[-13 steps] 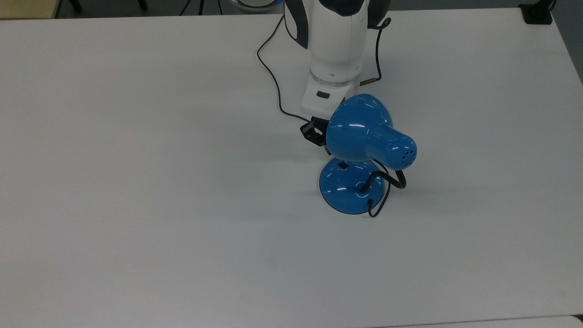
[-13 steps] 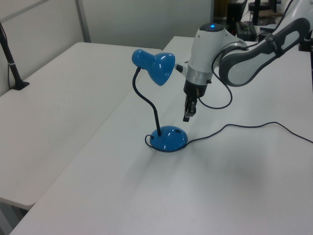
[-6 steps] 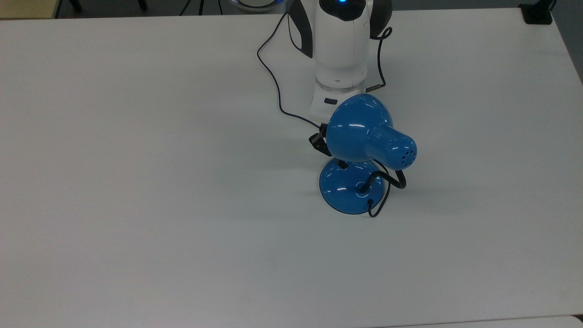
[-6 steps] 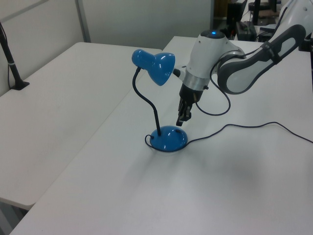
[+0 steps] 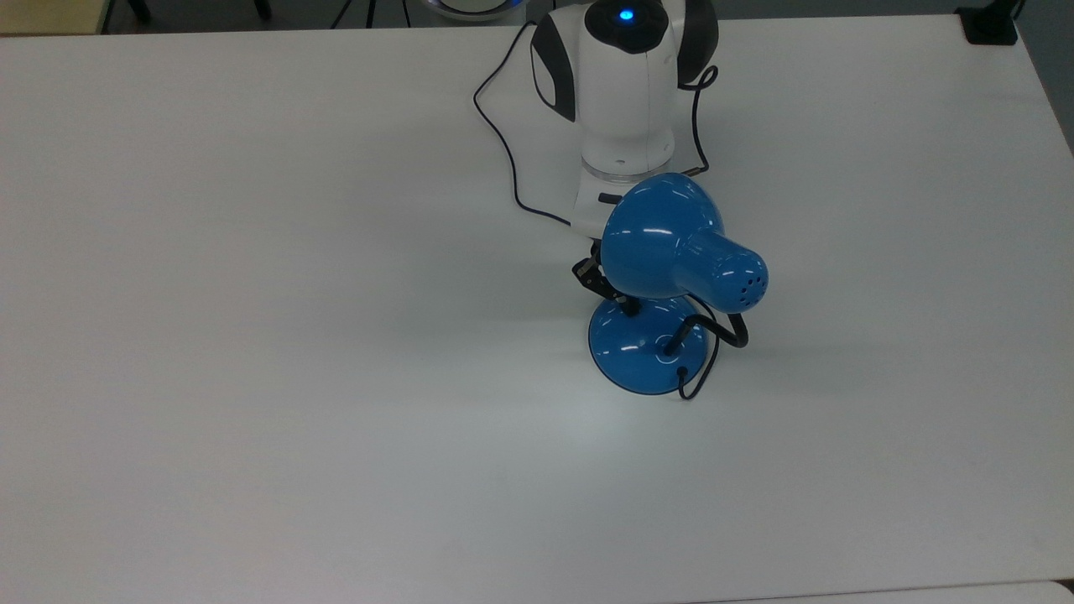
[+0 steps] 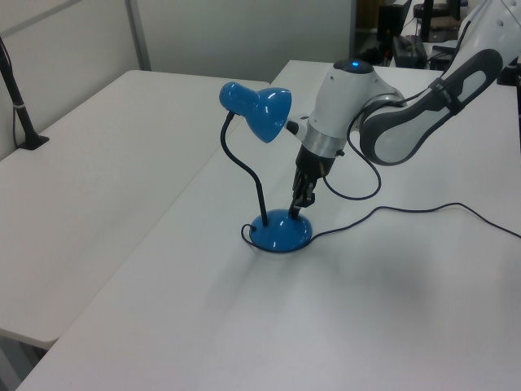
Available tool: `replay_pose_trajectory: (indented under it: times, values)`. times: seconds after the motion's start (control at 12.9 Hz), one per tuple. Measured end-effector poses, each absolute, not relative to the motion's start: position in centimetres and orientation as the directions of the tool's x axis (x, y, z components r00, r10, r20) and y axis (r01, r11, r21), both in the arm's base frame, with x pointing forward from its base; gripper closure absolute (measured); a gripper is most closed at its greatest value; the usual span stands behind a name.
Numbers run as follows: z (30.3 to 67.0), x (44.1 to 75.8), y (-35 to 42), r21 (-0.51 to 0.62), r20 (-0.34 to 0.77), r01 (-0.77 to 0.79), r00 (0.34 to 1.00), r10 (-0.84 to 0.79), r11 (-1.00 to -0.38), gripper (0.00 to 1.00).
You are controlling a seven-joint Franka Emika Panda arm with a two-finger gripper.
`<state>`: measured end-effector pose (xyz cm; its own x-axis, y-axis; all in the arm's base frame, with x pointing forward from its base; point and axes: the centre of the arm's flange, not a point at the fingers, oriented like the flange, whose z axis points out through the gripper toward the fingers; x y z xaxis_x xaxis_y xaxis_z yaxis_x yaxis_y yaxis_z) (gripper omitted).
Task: Turn on the lamp
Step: 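Press down on the lamp base switch with the gripper fingers, then lift the gripper up off the switch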
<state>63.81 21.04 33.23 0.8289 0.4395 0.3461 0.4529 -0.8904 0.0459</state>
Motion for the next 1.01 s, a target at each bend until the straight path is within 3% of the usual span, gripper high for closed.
replay_pose_trajectory:
  times: [0.7, 1.01]
  values:
    - [33.9, 63.8, 21.1, 0.048, 0.348, 0.455, 0.827, 0.442, -0.889, 0.99]
    - [36.2, 62.5, 18.6, 0.051, 0.195, 0.408, 0.891, 0.41, -0.911, 0.99]
